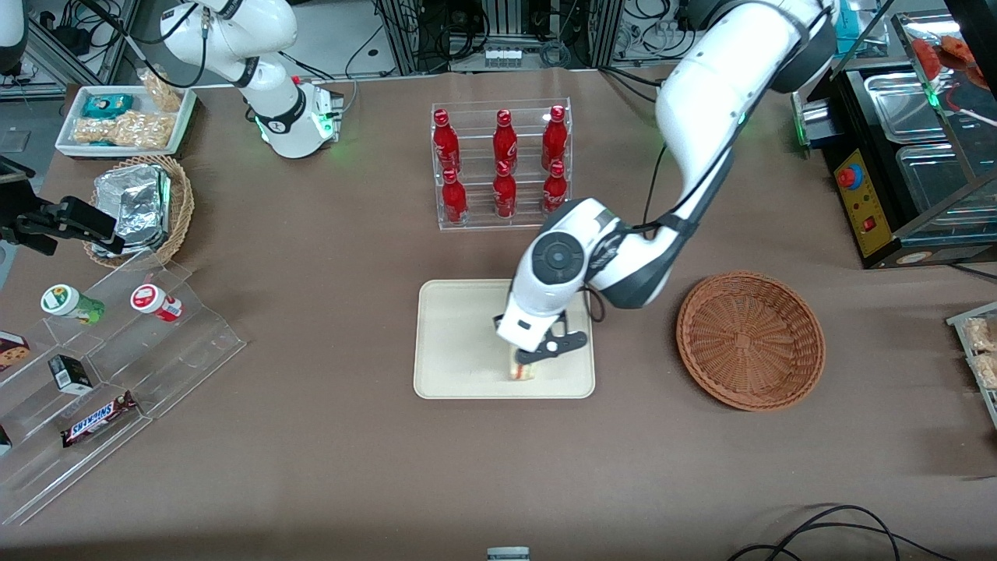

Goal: Place sandwich from basket to tray
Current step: 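Lift the sandwich and carry it with the left gripper over the tray, then lower the sandwich onto the tray and open the left gripper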

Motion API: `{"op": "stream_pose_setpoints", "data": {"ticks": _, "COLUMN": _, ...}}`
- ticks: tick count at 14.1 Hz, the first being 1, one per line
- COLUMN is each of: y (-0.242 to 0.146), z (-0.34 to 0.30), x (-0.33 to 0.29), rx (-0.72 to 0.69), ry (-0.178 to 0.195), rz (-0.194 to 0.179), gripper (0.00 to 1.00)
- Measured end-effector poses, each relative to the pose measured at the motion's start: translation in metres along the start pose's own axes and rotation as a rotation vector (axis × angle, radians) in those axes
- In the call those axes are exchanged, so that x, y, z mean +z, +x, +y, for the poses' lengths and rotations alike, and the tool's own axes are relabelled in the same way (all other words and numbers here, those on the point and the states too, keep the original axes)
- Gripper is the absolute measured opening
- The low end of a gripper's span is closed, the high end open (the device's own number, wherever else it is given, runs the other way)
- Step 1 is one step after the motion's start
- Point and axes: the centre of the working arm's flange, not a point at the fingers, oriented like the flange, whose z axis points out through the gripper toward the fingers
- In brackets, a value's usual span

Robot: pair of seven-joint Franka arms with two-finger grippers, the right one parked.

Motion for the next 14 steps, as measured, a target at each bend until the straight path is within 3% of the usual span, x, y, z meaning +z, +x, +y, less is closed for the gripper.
{"op": "stream_pose_setpoints", "data": {"ticks": 7, "y": -0.018, "z": 0.01, "x": 0.052, "rx": 0.043, "ry": 0.019, "rz": -0.041, "gripper": 0.18}}
{"op": "stream_pose_setpoints", "data": {"ticks": 9, "y": -0.017, "z": 0.011, "x": 0.051, "rx": 0.04, "ry": 0.012, "rz": -0.039, "gripper": 0.32}}
{"op": "stream_pose_setpoints", "data": {"ticks": 12, "y": -0.014, "z": 0.018, "x": 0.025, "rx": 0.028, "ry": -0.007, "rz": -0.02, "gripper": 0.63}}
{"op": "stream_pose_setpoints", "data": {"ticks": 14, "y": -0.015, "z": 0.02, "x": -0.021, "rx": 0.019, "ry": 0.018, "rz": -0.009, "gripper": 0.8}}
